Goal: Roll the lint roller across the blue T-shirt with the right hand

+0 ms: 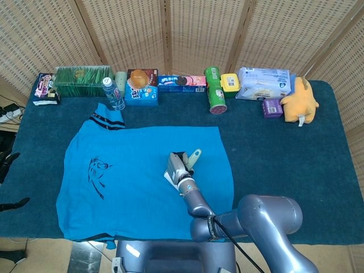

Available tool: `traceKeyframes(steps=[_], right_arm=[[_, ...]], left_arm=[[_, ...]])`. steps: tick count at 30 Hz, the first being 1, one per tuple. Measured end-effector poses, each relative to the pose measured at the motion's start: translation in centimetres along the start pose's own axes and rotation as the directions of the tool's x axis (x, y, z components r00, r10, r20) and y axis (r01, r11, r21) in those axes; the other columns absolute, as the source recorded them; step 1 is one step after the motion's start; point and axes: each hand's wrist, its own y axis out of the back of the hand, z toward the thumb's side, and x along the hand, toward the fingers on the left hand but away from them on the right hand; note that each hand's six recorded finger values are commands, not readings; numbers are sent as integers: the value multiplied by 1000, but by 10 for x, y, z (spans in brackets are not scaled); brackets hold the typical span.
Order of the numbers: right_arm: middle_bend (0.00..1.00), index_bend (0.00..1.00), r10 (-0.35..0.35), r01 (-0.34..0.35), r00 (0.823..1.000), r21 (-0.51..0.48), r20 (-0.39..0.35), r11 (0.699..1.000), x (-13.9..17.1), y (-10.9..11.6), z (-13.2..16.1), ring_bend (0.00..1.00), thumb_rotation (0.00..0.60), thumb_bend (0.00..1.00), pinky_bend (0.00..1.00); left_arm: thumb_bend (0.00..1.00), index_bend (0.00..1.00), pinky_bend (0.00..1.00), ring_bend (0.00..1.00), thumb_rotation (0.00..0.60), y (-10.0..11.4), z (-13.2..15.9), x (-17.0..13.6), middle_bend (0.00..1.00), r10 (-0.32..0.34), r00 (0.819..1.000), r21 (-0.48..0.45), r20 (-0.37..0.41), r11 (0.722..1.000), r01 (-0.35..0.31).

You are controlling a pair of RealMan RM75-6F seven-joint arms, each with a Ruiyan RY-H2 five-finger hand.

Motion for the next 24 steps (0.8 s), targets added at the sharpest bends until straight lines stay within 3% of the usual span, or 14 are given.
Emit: traceKeyframes(steps=[6,12,24], right_arm=[[762,595,-9,9,1000,14,0,1000,2,1,0,865,600,1000,1000],[762,597,15,-16,1000,37,25,999,-1,-14,-10,866,600,1000,1000],[762,597,96,-102,988,47,118,994,-5,-71,-48,865,600,1000,1000]], left_arm=[[114,0,80,0,600,0,0,0,0,1,1000,-2,0,1000,-1],[114,0,80,0,600,0,-1,0,0,-1,1000,-2,0,1000,1],[114,0,80,0,600,-2,3,-1,0,-5,1000,11,4,1000,5]])
